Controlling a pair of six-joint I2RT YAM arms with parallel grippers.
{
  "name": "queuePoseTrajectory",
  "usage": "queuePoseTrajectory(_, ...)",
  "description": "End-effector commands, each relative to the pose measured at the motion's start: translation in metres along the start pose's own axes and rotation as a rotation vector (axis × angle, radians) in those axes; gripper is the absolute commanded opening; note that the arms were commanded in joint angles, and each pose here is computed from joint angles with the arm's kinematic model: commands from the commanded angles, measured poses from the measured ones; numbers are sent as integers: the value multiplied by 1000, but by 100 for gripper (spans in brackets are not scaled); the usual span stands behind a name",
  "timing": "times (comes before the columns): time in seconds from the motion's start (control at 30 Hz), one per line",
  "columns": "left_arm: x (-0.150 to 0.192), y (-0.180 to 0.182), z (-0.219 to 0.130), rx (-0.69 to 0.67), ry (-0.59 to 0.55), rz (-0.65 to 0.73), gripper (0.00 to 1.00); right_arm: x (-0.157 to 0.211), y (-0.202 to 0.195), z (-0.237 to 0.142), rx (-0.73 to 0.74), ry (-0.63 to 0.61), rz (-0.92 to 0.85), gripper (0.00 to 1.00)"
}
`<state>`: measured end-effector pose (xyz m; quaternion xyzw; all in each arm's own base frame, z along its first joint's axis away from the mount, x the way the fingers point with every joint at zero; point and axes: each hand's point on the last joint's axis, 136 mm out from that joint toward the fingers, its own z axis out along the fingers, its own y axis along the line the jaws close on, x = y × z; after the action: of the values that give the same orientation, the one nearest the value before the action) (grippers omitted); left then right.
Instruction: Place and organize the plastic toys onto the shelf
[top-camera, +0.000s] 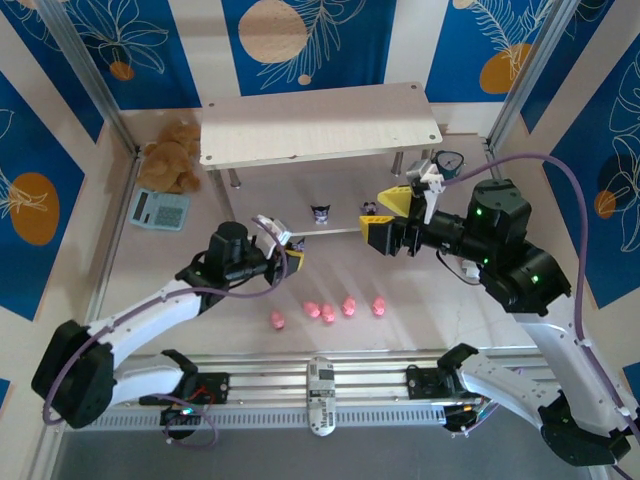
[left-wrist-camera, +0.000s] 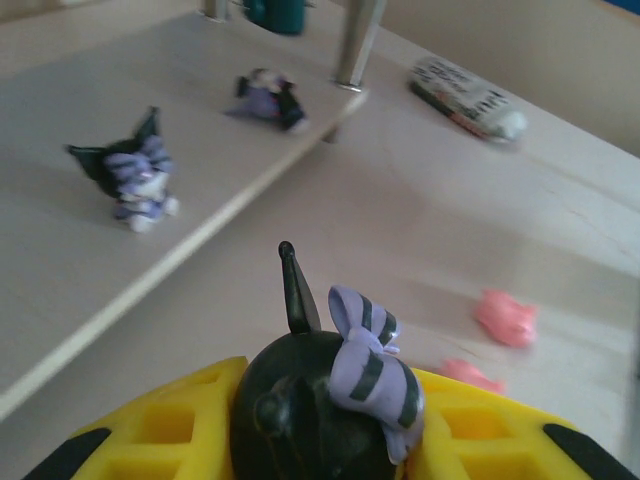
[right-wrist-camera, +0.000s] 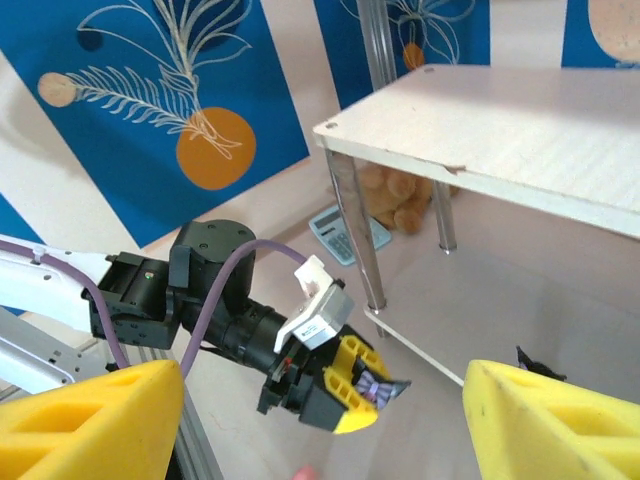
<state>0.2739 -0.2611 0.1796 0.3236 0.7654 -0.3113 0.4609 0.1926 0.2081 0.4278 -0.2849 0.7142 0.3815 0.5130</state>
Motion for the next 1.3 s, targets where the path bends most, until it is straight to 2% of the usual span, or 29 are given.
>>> queuePoseTrajectory(0.0, -42, 32, 2, -157, -205, 66, 13, 5, -7, -3, 35, 8, 25, 74)
queuePoseTrajectory(0.13, -41, 50, 15, -225, -259, 127, 15, 13, -13, -3, 52, 21, 36, 75)
queuePoseTrajectory(0.37, -16, 59, 43, -178, -279, 268, 19, 36, -27, -4, 98, 62, 62, 74)
queuePoseTrajectory(0.57, -15, 81, 35, -195, -354, 252, 19, 49, -33, -10, 129, 62, 74, 74)
queuePoseTrajectory(0.8, -16, 93, 29, -202, -368, 303, 20, 62, -45, -7, 144, 82, 86, 75)
queuePoseTrajectory(1.27, -8, 125, 35, -264, -389, 282, 21, 72, -59, -5, 143, 79, 132, 75)
